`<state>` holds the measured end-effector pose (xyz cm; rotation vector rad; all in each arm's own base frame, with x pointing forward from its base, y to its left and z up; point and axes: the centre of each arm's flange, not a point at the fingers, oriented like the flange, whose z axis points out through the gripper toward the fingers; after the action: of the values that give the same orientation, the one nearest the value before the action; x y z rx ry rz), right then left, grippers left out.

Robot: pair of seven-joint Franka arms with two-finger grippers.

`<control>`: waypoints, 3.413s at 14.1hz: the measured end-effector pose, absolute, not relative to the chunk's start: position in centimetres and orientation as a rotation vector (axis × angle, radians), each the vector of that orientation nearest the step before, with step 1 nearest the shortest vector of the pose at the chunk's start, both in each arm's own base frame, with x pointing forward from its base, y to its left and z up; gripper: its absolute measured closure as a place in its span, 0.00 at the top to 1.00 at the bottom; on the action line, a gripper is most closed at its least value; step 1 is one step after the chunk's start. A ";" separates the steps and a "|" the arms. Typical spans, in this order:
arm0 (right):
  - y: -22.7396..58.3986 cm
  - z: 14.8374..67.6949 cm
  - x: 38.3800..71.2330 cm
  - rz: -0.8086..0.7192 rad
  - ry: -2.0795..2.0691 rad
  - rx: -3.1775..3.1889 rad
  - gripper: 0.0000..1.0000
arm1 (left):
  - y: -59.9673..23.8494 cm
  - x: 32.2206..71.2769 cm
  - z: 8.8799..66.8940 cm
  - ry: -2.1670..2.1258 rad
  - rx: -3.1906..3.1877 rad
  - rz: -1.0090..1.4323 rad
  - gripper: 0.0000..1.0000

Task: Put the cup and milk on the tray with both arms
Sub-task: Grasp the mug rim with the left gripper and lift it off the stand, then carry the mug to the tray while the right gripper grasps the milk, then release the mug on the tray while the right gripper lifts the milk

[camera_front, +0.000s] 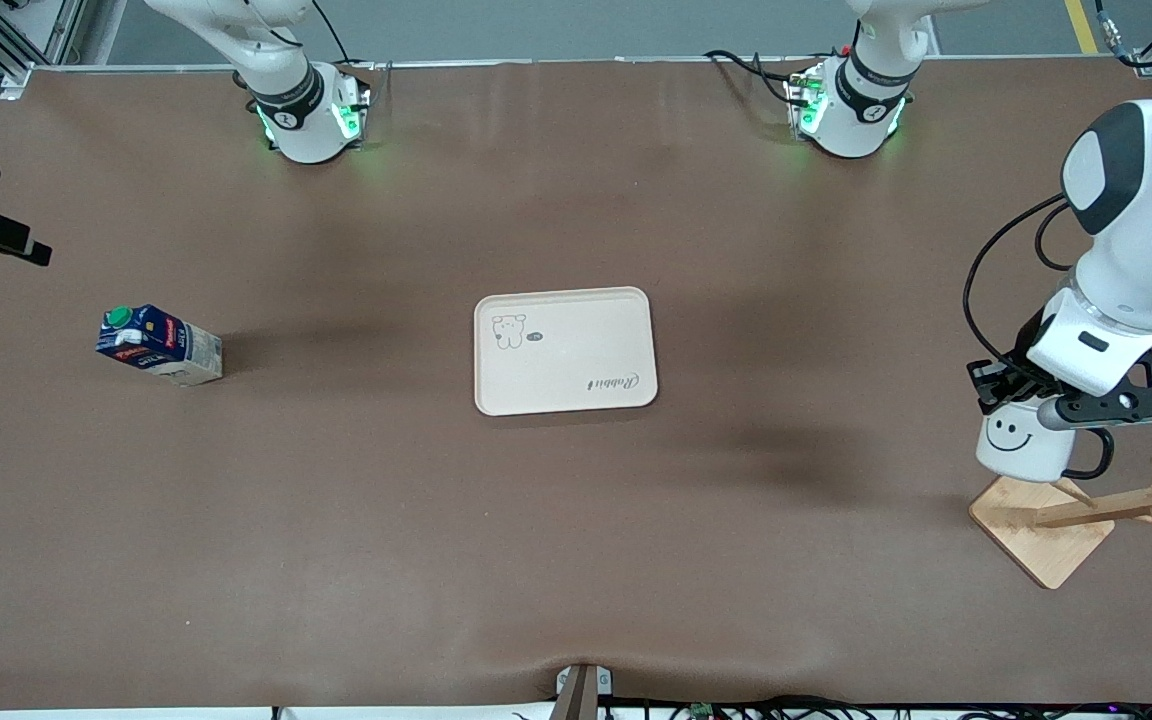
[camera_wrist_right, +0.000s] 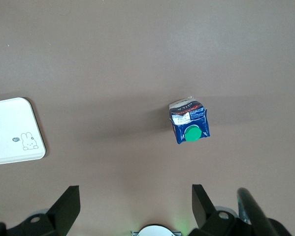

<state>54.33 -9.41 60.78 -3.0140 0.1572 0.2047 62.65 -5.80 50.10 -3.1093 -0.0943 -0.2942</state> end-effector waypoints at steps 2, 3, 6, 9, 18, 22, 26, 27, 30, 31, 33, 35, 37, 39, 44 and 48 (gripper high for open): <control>-9.5 60.5 54.5 0.213 0.160 -3.013 1.00 | -6.0 62.6 50.3 -0.089 -3.110 -0.299 0.10; -9.5 60.4 54.6 0.210 0.161 -3.013 1.00 | -6.2 62.6 50.3 -0.086 -3.110 -0.301 0.10; -9.8 59.0 55.7 0.207 0.166 -3.016 1.00 | -6.7 62.5 50.3 -0.071 -3.113 -0.298 0.10; -10.0 54.6 58.4 0.241 0.171 -3.016 1.00 | -8.0 62.3 50.1 -0.038 -3.118 -0.287 0.10; -12.5 46.5 58.7 0.520 0.223 -2.995 1.00 | -23.2 57.1 47.0 -0.130 -3.108 -0.018 0.10; -14.6 43.5 57.2 0.562 0.279 -2.975 1.00 | -31.4 53.7 43.2 -0.226 -3.120 0.131 0.10; -15.6 40.8 56.7 0.520 0.240 -2.981 1.00 | -38.7 50.6 37.1 -0.385 -3.101 0.361 0.10; -15.9 40.0 56.6 0.505 0.219 -2.983 1.00 | -40.3 50.3 35.6 -0.426 -3.107 0.441 0.10; -17.0 37.5 55.6 0.496 0.208 -2.978 1.00 | -43.7 49.4 31.0 -0.535 -3.083 0.630 0.10; -17.2 36.8 55.2 0.497 0.211 -2.977 1.00 | -44.5 49.3 29.6 -0.562 -3.080 0.660 0.10; -17.0 35.7 54.5 0.485 0.212 -2.980 1.00 | -45.3 49.4 27.3 -0.631 -3.095 0.717 0.10; -16.6 35.2 53.8 0.489 0.209 -2.977 1.00 | -45.8 49.7 25.4 -0.682 -3.114 0.736 0.10; -16.5 35.2 53.5 0.484 0.208 -2.978 1.00 | -46.5 49.6 24.1 -0.712 -3.124 0.732 0.10; -16.4 34.9 53.4 0.472 0.209 -2.982 1.00 | -47.2 49.2 23.5 -0.734 -3.118 0.735 0.10; -16.3 34.2 53.1 0.473 0.209 -2.981 0.70 | -48.0 49.5 23.8 -0.753 -3.132 0.722 0.36; -16.2 34.5 53.1 0.471 0.204 -2.982 0.56 | -46.7 53.6 31.1 -0.741 -3.195 0.663 0.74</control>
<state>53.07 -16.15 34.50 -2.9815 0.2035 0.4709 53.56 -46.74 31.12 -3.1954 -0.7410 0.6630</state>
